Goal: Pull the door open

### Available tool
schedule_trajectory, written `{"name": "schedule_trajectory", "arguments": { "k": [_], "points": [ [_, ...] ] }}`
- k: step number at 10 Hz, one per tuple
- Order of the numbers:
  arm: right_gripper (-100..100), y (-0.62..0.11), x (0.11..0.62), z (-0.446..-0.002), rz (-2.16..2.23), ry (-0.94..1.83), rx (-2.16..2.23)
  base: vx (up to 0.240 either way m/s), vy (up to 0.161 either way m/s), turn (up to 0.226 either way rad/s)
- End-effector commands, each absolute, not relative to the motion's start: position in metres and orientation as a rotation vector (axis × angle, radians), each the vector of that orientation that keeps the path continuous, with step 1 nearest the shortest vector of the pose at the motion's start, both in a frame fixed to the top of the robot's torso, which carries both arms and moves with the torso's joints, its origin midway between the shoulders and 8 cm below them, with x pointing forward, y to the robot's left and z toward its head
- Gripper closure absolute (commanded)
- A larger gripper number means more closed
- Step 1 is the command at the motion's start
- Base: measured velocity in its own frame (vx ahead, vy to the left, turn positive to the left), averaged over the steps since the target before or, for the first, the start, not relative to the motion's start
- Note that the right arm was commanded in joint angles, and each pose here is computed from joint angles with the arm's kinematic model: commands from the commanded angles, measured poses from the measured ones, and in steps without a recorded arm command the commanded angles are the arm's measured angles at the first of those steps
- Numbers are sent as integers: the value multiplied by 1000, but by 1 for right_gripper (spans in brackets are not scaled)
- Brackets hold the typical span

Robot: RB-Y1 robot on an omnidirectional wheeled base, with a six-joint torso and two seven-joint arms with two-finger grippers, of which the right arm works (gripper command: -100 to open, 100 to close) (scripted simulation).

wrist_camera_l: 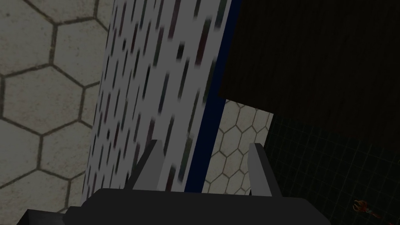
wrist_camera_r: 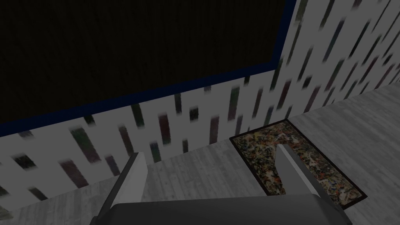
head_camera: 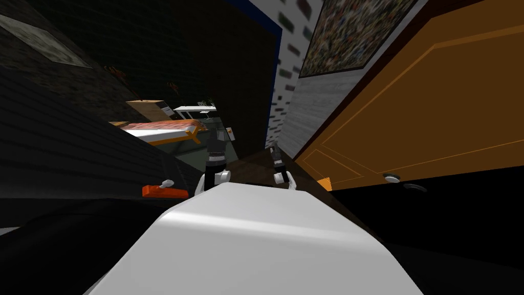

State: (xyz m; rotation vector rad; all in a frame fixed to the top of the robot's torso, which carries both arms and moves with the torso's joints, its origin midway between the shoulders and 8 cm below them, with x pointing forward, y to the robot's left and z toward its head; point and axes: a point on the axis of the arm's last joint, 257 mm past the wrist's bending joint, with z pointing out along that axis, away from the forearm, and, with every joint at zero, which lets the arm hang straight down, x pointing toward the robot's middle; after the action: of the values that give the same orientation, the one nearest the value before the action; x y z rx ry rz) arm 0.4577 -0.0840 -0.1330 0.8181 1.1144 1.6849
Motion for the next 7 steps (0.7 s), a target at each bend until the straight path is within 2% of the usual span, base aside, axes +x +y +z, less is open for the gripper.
{"name": "schedule_trajectory", "arguments": {
  "k": [1,5,7],
  "points": [
    [-100,-70,459,-142,1702,1149,819,108,70,-106],
    [-100,-25,459,-171,1745,1261,815,105,69,-145],
    [-100,-12,458,-179,1755,1294,811,89,76,-93]
  ]
}}
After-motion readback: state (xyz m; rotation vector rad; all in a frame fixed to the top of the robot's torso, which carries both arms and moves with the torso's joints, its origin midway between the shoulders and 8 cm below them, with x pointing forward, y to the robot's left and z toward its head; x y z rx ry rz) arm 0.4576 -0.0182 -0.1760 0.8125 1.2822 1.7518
